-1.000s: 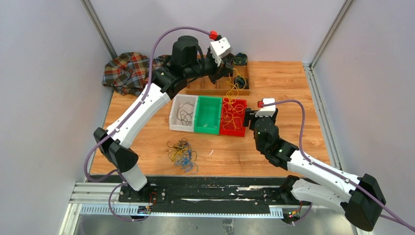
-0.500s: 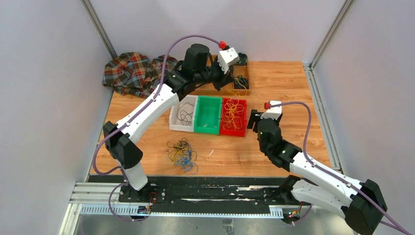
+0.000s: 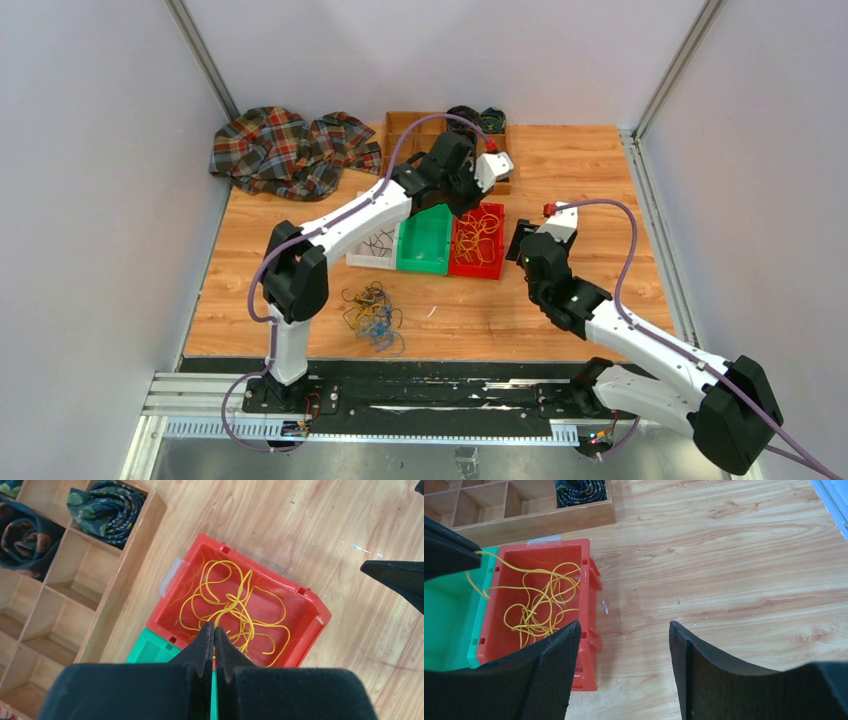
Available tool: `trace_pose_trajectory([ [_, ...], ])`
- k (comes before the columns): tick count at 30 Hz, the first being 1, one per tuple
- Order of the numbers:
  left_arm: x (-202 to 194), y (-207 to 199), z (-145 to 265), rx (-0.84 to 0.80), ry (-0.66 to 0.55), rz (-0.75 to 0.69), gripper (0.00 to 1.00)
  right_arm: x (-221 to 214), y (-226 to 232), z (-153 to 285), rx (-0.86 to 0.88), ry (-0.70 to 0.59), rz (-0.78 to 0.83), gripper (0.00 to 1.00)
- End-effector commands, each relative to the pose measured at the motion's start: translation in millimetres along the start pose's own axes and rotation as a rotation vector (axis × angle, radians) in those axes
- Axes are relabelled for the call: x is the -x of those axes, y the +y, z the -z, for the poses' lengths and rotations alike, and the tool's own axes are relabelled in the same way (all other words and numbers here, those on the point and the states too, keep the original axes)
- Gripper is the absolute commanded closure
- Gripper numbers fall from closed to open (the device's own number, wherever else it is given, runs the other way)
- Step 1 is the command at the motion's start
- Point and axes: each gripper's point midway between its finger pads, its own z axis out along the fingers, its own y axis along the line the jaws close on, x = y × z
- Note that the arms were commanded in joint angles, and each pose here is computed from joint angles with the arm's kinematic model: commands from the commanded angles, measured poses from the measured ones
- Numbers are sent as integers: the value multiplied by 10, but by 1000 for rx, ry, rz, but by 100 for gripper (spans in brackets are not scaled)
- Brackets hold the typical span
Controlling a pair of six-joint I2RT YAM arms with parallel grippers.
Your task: Untangle the cables
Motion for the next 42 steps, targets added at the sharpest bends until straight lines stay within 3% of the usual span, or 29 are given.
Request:
trace_pose_trajectory([
  [1,20,-86,-127,9,14,-68,100,142,-8,-12,-6,-14,-40,35],
  [7,-454,-93,-441,52,173,-140,100,166,-91,-2,-14,-13,-36,35],
  [17,-762,-28,-657,101,229,-124,99,200,-159,27,-22,-18,-41,35],
  [19,-768,-54,-632,85,235,-117,89,232,-156,41,-16,-24,-41,35],
  [24,-463,-132,-391,-8,198,-57,37,320,-141,81,2,-34,-37,35],
  [31,78,-69,354,-72,109,-39,0,444,-87,126,38,-48,-32,34],
  [37,-64,-96,1225,-95,148,-46,2,452,111,100,121,-31,-22,33],
  [42,-816,-62,1859,-88,205,24,2,250,513,75,245,55,23,33],
])
